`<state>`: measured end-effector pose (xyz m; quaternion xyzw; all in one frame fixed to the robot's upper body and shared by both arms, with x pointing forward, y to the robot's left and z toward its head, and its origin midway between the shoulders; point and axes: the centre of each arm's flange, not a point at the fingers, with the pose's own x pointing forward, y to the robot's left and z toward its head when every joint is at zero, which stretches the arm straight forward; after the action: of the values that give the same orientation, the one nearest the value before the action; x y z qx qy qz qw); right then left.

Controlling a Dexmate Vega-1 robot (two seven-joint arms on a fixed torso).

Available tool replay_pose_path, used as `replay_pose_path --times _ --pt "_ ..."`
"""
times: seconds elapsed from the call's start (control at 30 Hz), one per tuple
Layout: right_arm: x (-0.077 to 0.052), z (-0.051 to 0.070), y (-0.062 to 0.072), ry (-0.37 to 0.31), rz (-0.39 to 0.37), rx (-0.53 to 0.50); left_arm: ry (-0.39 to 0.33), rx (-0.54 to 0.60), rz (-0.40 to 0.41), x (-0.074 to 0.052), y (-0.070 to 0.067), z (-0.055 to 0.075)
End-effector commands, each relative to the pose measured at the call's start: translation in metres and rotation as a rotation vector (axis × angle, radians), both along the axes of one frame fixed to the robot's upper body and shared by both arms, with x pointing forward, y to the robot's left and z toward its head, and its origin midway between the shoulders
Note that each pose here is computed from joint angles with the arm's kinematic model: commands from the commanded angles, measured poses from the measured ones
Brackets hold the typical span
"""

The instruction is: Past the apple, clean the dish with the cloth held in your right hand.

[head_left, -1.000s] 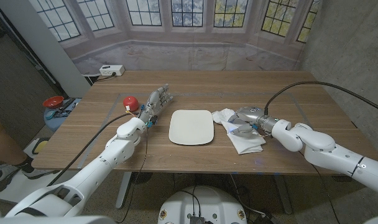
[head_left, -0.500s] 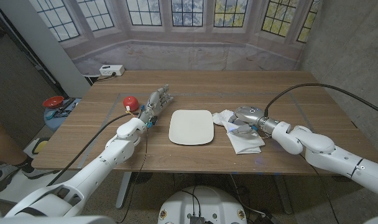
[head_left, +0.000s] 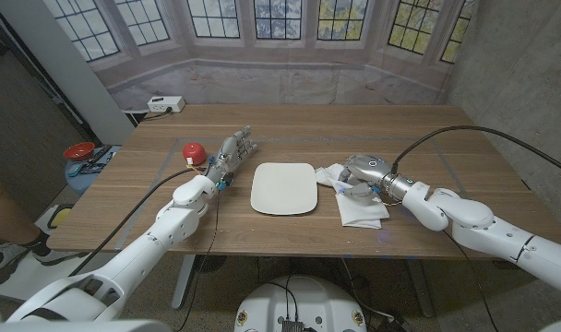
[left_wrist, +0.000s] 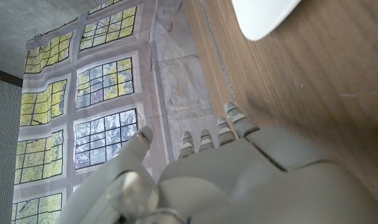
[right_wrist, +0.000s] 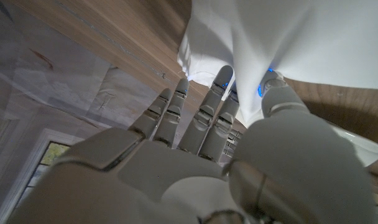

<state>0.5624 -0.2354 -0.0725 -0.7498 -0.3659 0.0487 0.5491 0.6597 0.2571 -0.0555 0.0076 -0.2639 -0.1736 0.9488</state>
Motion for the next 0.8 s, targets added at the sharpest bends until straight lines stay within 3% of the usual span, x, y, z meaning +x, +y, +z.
replay_pose_path --times 0.03,0.5,0.8 --pt "0.0060 -0.0031 -0.0013 -0.051 0.039 0.031 0.002 -0.001 0.000 -0.0009 0.0012 -0.0021" --pt "0.0081 -0.0067 -0.0038 -0.084 0.087 0.068 0.003 -0.004 0.002 -0.0009 0.0025 -0.0040" --pt "0.0024 -0.0036 -0.0023 -0.106 0.103 0.080 0.006 -0.003 -0.001 0.0006 0.0036 -0.0034"
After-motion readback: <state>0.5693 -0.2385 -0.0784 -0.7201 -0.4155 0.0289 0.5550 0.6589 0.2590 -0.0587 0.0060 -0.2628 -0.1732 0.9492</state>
